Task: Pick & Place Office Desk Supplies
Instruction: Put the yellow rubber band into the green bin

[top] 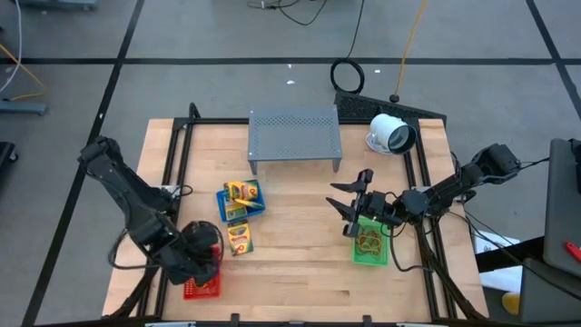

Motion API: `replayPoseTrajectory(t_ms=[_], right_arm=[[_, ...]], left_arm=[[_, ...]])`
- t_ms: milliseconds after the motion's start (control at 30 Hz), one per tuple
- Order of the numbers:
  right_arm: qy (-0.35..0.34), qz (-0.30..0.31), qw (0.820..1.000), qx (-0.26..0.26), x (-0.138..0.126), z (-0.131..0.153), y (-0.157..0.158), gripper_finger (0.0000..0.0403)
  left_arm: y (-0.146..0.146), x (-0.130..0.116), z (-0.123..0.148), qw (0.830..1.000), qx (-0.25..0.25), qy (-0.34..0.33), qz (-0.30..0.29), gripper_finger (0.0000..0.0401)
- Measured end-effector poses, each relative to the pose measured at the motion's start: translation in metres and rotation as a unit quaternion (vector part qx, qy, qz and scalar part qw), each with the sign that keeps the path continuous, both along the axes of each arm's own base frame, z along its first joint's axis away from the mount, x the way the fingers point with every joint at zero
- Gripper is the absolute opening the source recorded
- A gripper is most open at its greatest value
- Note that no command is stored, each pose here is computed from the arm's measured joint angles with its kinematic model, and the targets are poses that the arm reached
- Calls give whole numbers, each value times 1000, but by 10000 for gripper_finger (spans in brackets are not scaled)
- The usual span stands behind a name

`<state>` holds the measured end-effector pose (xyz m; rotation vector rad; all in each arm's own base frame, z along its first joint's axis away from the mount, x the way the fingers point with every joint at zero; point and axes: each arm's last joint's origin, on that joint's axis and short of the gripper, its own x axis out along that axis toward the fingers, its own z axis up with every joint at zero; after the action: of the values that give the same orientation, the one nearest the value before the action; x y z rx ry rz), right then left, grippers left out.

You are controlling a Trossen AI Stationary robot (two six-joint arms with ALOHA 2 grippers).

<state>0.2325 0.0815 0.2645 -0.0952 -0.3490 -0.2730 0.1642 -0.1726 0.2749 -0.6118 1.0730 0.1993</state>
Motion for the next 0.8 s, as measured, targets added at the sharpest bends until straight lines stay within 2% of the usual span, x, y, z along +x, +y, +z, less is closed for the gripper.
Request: replayPoseTrajectory(t_ms=[67, 133, 267, 333, 433, 600, 800], right_arm=[[0, 2, 1000, 4, 0, 0, 0, 169], [0, 18, 1000, 1, 1, -1, 1, 169], [-7, 67, 998, -6, 3, 3, 5, 169], [9, 70, 998, -3, 11, 9, 8, 169], [66, 63, 996, -14, 33, 17, 12, 169], [125, 40, 991, -30, 75, 40, 10, 169], [150, 105, 983, -26, 102, 72, -2, 169]], left_arm=[[0, 3, 21, 996, 54, -68, -13, 152], [0, 3, 41, 984, 112, -132, -29, 152], [7, -7, 69, 946, 218, -238, -40, 152], [16, -18, 78, 928, 254, -270, -34, 152], [34, -37, 86, 910, 282, -303, -22, 152], [63, -63, 85, 893, 303, -331, -35, 152], [87, -82, 65, 876, 327, -345, -76, 152]])
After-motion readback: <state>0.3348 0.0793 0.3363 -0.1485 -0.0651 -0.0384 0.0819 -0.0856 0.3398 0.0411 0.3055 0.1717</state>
